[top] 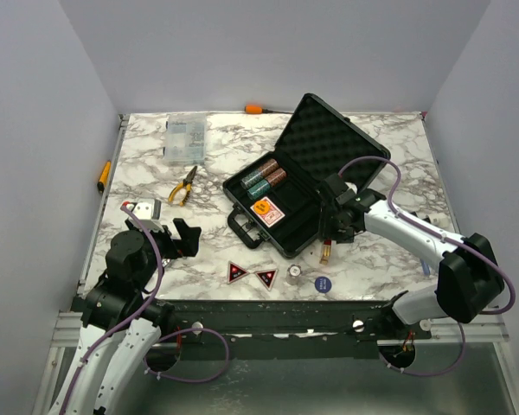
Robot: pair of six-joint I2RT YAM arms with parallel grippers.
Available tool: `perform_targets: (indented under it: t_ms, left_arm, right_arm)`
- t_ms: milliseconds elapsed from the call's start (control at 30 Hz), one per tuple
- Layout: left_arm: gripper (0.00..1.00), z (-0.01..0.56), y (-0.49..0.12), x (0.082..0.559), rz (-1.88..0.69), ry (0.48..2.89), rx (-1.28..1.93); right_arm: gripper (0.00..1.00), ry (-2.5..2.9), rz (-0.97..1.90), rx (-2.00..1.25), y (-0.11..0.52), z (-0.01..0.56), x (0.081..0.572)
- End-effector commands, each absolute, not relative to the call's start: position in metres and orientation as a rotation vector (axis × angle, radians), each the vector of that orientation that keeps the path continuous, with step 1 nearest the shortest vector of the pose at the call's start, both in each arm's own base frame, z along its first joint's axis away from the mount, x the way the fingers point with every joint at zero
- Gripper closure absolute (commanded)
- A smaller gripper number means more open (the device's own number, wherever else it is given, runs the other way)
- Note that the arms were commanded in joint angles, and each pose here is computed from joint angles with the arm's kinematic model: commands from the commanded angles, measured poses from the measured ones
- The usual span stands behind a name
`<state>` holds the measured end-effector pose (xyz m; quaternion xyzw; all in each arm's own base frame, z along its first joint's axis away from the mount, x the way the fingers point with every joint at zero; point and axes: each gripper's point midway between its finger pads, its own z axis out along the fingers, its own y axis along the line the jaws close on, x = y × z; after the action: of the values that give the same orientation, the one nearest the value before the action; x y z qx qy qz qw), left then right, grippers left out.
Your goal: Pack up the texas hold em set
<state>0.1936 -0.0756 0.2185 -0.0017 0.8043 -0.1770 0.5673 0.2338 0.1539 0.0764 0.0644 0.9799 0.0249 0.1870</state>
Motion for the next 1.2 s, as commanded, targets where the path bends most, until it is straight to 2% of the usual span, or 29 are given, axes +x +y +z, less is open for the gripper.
perform_targets:
  t_ms: [0, 200, 767, 1167]
  left_arm:
    - [0.02, 0.217, -0.072, 0.194, -0.407, 1.882, -0.029]
    - [0.02, 0.217, -0.073, 0.194, -0.408, 1.887, -0.027]
    - [0.02, 0.218, -0.07, 0.194, -0.397, 1.874, -0.04]
    - [0.02, 0.218, -0.071, 0.194, -0.403, 1.875, -0.033]
  right_arm:
    - [0.5, 2.775, 0.082, 0.196, 0.153, 0.071, 0.229]
    - [0.56, 2.779, 0.087, 0.19, 0.154, 0.068, 0.23]
    - [0.55, 2.844, 0.079, 0.154, 0.152, 0.064, 0.217]
    - [0.63, 2.871, 0.129, 0.168, 0.154, 0.056, 0.205]
